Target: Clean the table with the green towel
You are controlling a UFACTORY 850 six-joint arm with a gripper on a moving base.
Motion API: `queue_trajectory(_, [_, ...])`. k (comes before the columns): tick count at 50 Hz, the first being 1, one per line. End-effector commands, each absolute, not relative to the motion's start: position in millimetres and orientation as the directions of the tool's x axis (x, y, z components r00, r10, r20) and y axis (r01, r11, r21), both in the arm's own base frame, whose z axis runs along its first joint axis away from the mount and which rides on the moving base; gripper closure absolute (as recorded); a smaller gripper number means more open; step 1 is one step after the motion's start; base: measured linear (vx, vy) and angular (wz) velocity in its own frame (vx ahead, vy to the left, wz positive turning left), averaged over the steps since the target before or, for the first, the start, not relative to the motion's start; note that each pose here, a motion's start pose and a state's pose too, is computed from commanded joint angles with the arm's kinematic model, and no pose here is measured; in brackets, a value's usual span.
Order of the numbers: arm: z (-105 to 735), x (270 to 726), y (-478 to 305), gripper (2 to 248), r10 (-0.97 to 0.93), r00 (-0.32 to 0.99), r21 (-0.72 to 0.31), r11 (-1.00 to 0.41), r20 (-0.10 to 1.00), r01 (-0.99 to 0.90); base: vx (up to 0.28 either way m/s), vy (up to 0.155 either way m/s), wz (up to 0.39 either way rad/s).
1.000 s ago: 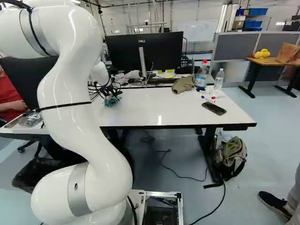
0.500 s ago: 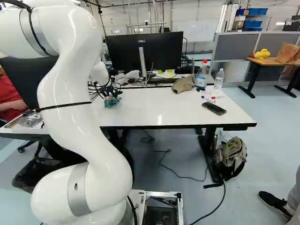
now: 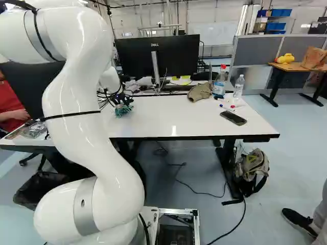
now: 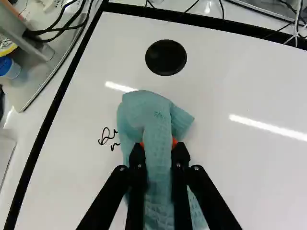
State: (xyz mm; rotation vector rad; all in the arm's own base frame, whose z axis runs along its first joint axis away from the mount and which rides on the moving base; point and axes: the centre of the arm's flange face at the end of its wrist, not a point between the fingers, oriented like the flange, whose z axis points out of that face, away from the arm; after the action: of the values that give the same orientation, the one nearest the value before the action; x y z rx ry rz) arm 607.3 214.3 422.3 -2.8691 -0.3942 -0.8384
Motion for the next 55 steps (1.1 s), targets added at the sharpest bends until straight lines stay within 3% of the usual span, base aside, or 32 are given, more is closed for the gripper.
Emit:
queue_trajectory(26, [419, 640, 244, 191, 0.227, 0.788, -0.049, -0.95, 0.573, 0.309, 0.0, 0.0, 0.0])
queue_trajectory(55, [420, 607, 285, 191, 0.288, 0.775, -0.049, -0.924, 0.562, 0.378, 0.0, 0.0, 0.0])
